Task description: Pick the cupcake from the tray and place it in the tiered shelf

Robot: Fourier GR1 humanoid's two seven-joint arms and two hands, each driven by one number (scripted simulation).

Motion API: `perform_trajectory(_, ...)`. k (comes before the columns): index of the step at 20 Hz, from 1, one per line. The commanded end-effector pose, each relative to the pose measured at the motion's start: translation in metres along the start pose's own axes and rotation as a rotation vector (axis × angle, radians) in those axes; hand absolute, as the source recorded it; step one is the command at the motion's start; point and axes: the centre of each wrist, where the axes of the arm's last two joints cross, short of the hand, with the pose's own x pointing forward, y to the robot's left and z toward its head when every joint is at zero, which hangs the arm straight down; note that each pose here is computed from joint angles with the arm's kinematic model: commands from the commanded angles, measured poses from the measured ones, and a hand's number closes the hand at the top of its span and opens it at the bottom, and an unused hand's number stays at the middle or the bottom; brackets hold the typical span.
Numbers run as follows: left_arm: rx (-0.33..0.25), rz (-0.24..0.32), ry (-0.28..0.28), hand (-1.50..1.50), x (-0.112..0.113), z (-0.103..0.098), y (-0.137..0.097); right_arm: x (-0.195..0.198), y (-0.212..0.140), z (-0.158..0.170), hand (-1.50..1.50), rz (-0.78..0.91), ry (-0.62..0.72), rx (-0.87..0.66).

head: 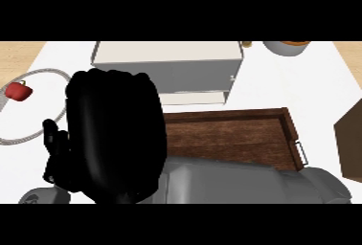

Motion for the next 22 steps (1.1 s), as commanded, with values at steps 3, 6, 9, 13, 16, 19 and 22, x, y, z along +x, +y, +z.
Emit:
perform_trajectory(3,0.011,0.005,0.010,0.00,-0.005,0.001,0.007,0.031,-0.037,-0.036,1.50,-0.005,0.245,-0.071)
perform_trajectory(6,0.015,-0.007,0.013,0.00,-0.001,0.000,-0.004,0.035,-0.052,-0.059,1.50,-0.035,0.252,-0.103)
perform_trajectory(9,0.009,-0.014,0.019,0.00,-0.013,0.002,0.002,0.045,-0.082,-0.085,1.50,-0.041,0.268,-0.151)
perform_trajectory(13,0.026,-0.001,0.008,0.00,-0.018,0.008,-0.001,0.050,-0.086,-0.105,1.50,-0.009,0.277,-0.143)
perform_trajectory(16,0.009,0.001,-0.005,0.00,-0.005,0.009,0.005,0.029,-0.103,-0.128,1.50,-0.017,0.263,-0.122)
perform_trajectory(19,0.005,0.012,0.009,0.00,-0.022,0.004,-0.003,-0.004,-0.106,-0.138,1.50,0.001,0.268,-0.066)
perform_trajectory(22,0.010,-0.008,-0.006,0.00,-0.013,0.009,-0.006,0.000,-0.095,-0.144,1.50,0.031,0.260,-0.026)
